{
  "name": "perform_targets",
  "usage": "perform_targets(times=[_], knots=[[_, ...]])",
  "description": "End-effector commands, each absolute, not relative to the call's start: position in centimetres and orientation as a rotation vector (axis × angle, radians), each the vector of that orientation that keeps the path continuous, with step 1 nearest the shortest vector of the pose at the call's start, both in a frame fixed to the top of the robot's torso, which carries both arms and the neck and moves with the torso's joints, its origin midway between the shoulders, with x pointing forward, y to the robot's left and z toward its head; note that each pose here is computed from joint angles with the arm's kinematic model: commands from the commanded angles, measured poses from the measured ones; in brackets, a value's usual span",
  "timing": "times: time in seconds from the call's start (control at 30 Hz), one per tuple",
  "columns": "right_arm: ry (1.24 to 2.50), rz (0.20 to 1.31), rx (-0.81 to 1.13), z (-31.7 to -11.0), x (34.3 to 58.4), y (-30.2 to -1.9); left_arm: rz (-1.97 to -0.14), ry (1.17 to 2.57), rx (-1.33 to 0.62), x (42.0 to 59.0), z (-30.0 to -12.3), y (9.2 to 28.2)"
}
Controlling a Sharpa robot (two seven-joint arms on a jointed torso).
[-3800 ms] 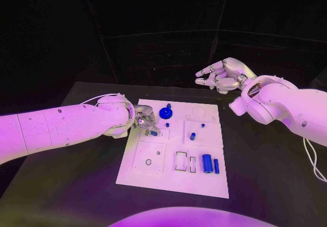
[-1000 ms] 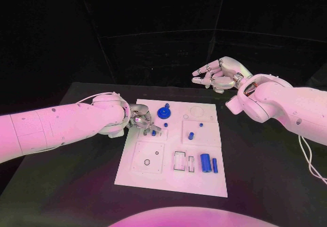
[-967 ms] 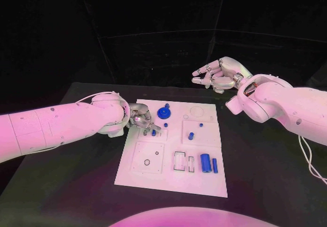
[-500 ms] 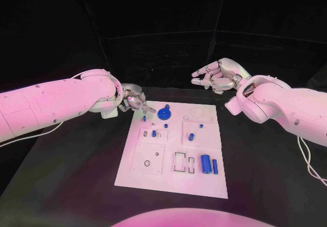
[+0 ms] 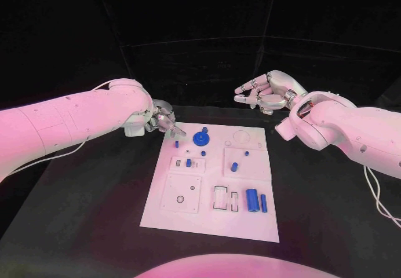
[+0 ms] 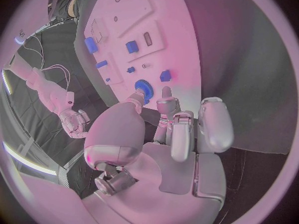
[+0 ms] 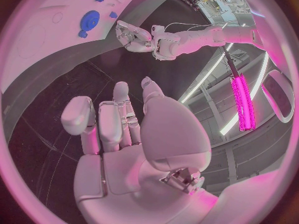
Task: Assemble the parts on the task board
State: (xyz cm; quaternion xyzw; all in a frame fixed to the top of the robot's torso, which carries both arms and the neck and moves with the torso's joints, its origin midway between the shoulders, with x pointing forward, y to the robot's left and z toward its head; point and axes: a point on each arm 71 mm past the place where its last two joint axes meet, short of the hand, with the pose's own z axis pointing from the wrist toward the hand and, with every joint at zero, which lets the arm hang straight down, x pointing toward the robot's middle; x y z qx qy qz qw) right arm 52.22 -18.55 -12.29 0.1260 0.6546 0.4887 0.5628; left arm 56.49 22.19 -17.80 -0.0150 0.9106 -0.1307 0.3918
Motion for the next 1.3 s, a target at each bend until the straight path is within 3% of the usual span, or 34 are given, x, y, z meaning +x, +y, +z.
perform_targets(times=[0.03, 0.6, 1.3], knots=[[1.538, 1.165, 0.287, -12.1, 52.2, -18.4, -0.271, 2.327, 0.016, 56.8, -18.0, 22.4], [1.539, 1.169, 0.285, -12.2, 52.2, -18.2, -0.231, 2.368, 0.029, 57.2, -19.6, 21.8], [1.539, 1.17, 0.284, -12.2, 52.2, -18.1, -0.238, 2.382, 0.042, 57.0, -20.3, 20.9]])
